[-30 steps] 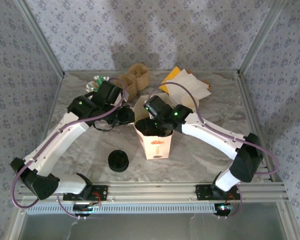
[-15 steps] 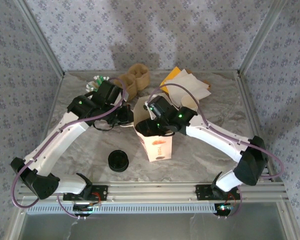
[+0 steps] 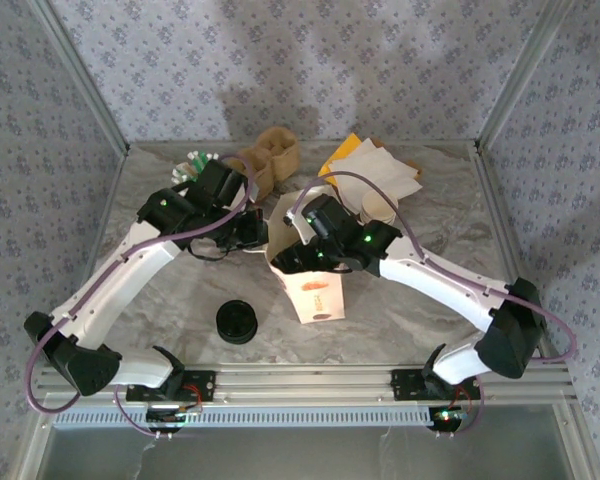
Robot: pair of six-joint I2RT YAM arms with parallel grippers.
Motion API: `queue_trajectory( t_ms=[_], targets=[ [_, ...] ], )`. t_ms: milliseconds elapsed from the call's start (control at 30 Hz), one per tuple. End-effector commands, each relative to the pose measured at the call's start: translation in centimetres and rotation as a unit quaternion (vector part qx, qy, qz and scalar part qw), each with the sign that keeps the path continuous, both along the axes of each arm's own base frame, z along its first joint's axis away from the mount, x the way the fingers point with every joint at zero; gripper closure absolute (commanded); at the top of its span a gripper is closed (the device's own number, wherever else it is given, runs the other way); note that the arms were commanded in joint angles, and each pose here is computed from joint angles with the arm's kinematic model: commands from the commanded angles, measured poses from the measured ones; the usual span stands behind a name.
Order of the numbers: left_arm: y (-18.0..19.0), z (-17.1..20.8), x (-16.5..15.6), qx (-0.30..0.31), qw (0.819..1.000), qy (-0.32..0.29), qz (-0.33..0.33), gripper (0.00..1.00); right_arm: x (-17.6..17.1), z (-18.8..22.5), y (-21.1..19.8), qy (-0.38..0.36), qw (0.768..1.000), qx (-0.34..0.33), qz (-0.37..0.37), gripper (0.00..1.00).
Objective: Pack the takeout coffee
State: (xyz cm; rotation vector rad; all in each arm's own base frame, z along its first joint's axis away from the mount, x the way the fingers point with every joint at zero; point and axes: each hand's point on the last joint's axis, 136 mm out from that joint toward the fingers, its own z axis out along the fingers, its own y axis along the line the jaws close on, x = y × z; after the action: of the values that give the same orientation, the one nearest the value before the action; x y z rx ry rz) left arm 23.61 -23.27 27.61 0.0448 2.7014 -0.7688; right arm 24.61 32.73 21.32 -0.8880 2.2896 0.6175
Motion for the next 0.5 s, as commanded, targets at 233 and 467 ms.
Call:
queue_trajectory(
  t_ms=[233,467],
  targets=[
    [-0.2,1.2,0.2,0.000,1.000,-0.014,-0.003,0.93,-0.5,2.6,0.4,-0.055,0.997,0.037,0.035,0.00],
    [-0.1,1.2,0.1,0.000,1.000,-0.014,-0.002,0.93,0.3,3.7,-0.3,-0.076,0.996,0.045,0.011,0.00]
  ],
)
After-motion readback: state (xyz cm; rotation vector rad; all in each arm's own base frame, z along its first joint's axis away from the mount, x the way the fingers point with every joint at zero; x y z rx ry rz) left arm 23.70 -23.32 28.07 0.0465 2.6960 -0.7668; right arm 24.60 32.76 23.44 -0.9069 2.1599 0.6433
